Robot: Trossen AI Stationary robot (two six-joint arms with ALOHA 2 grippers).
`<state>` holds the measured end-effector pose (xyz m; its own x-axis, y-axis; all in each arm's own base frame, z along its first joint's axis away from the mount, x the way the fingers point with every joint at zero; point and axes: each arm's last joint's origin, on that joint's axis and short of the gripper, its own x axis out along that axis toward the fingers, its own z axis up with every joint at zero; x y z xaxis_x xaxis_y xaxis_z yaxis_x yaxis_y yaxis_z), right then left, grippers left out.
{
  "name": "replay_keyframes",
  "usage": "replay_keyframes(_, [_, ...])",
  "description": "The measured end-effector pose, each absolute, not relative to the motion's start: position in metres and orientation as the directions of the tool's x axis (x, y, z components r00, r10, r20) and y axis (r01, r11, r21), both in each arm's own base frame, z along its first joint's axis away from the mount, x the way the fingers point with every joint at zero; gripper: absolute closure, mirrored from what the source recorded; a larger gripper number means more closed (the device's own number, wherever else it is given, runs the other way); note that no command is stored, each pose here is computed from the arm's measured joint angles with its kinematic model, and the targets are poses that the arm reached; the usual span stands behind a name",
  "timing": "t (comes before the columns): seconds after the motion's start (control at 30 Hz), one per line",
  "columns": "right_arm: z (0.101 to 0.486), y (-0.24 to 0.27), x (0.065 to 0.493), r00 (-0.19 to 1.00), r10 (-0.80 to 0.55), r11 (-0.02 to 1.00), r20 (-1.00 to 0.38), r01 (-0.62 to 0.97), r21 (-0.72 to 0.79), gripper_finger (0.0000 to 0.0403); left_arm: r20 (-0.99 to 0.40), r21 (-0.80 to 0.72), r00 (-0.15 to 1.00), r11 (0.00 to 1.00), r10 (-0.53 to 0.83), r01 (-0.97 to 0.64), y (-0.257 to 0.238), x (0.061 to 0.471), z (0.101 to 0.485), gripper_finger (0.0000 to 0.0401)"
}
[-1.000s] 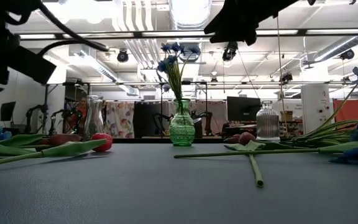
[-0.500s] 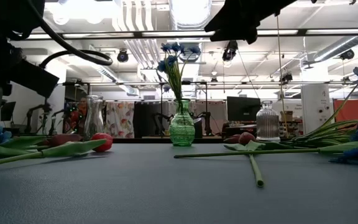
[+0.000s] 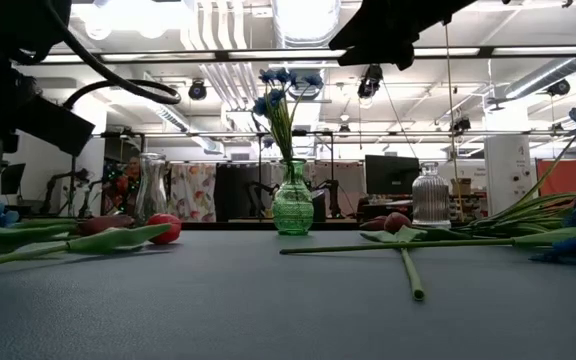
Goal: Sort flowers into vase by color
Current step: Put the middle left red flower into the left transparent vase
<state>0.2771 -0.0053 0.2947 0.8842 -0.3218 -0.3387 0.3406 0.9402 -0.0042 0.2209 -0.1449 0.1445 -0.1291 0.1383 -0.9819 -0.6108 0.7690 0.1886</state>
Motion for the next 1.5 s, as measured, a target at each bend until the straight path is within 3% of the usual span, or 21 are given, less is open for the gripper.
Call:
replay_keyframes(0.2, [0.294, -0.005, 0.277, 0.881, -0.321, 0.940, -0.348, 0.340, -0.008, 0.0184, -0.982, 0.171, -0.038, 0.790, 0.185, -0.588, -0.145, 0.222, 0.178, 0.0399])
replay_keyframes(0.43, [0.291, -0.005, 0.273, 0.864, -0.322, 0.939, -0.386, 0.342, -0.016, 0.0184, -0.914, 0.057, 0.308, 0.834, 0.265, -0.549, -0.129, 0.211, 0.243, 0.0400])
replay_keyframes(0.57, [0.292, -0.005, 0.270, 0.859, -0.321, 0.939, -0.399, 0.342, -0.019, 0.0184, -0.789, 0.032, 0.508, 0.849, 0.345, -0.527, -0.113, 0.199, 0.275, 0.0401])
replay_keyframes(0.77, [0.293, -0.005, 0.269, 0.858, -0.321, 0.939, -0.400, 0.342, -0.020, 0.0184, -0.459, 0.040, 0.753, 0.858, 0.471, -0.512, -0.096, 0.195, 0.322, 0.0401])
replay_keyframes(0.9, [0.293, -0.005, 0.269, 0.858, -0.321, 0.939, -0.400, 0.342, -0.020, 0.0184, -0.275, 0.111, 0.786, 0.830, 0.554, -0.547, -0.084, 0.195, 0.349, 0.0401])
replay_keyframes(1.07, [0.293, -0.005, 0.269, 0.858, -0.321, 0.940, -0.400, 0.342, -0.021, 0.0184, -0.166, 0.155, 0.773, 0.790, 0.612, -0.593, -0.058, 0.190, 0.372, 0.0401])
replay_keyframes(1.33, [0.293, -0.005, 0.269, 0.859, -0.321, 0.940, -0.399, 0.341, -0.022, 0.0184, 0.012, 0.191, 0.847, 0.830, 0.532, -0.524, -0.016, 0.178, 0.397, 0.0401])
replay_keyframes(1.5, [0.293, -0.005, 0.269, 0.859, -0.321, 0.939, -0.398, 0.344, -0.016, 0.0184, 0.100, 0.236, 0.807, 0.774, 0.581, -0.587, 0.016, 0.166, 0.387, 0.0401])
